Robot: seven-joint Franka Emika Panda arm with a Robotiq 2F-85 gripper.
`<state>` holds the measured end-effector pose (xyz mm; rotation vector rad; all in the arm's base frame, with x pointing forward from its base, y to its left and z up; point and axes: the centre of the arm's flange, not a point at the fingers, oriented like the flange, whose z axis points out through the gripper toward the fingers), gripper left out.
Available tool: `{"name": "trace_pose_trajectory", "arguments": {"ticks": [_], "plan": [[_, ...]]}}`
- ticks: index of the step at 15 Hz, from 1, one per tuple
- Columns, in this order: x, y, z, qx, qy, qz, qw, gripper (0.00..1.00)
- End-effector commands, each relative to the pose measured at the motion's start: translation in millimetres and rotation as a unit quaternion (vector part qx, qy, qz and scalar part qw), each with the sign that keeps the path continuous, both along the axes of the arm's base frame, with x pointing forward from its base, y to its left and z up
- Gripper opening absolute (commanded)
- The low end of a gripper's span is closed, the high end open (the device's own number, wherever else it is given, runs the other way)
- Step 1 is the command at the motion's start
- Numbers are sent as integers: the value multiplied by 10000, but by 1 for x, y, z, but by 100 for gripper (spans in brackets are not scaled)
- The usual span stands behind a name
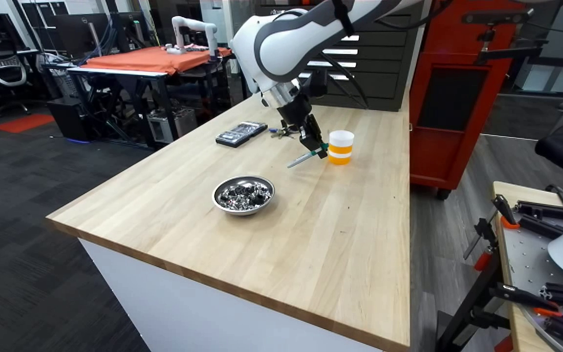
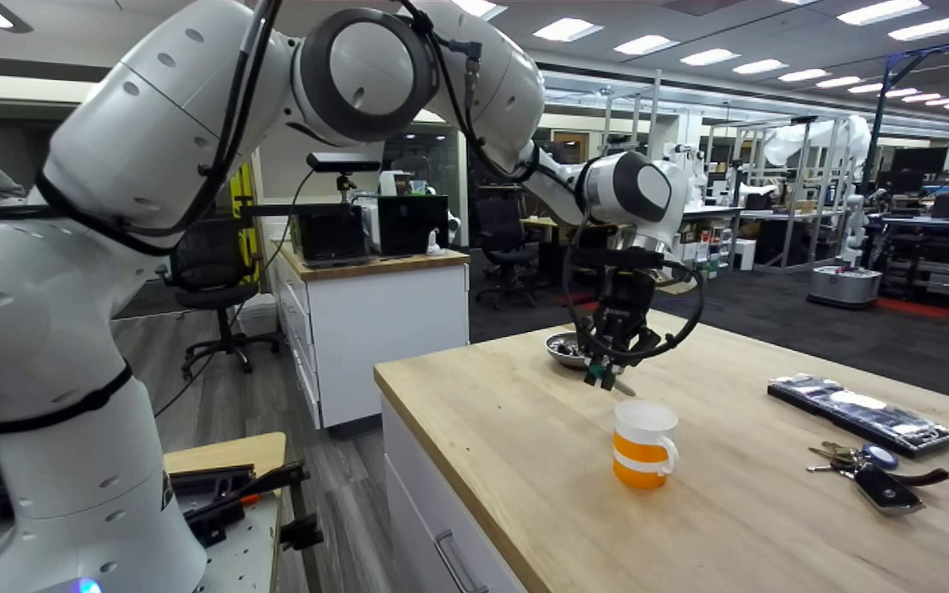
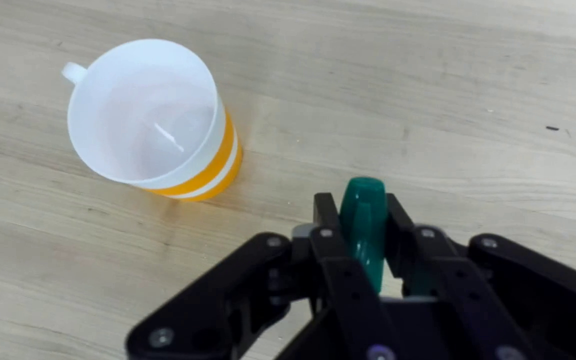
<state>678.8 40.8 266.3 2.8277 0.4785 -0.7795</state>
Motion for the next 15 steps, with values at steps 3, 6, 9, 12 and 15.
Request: {"name": "trace_pose_trajectory", "arguments": {"ticks": [3,6,9,12,15], "plan": [[-49,7,-13,-44,-253,-515,9983,6],[-66,9,-19,-23,-313,-691,9971,11],[-83,9,-18,-83,-348,-846,9958,55],[-97,10,-14,-130,-436,-1020,9937,75],[-108,11,-10,-150,-518,-1134,9921,94]]}}
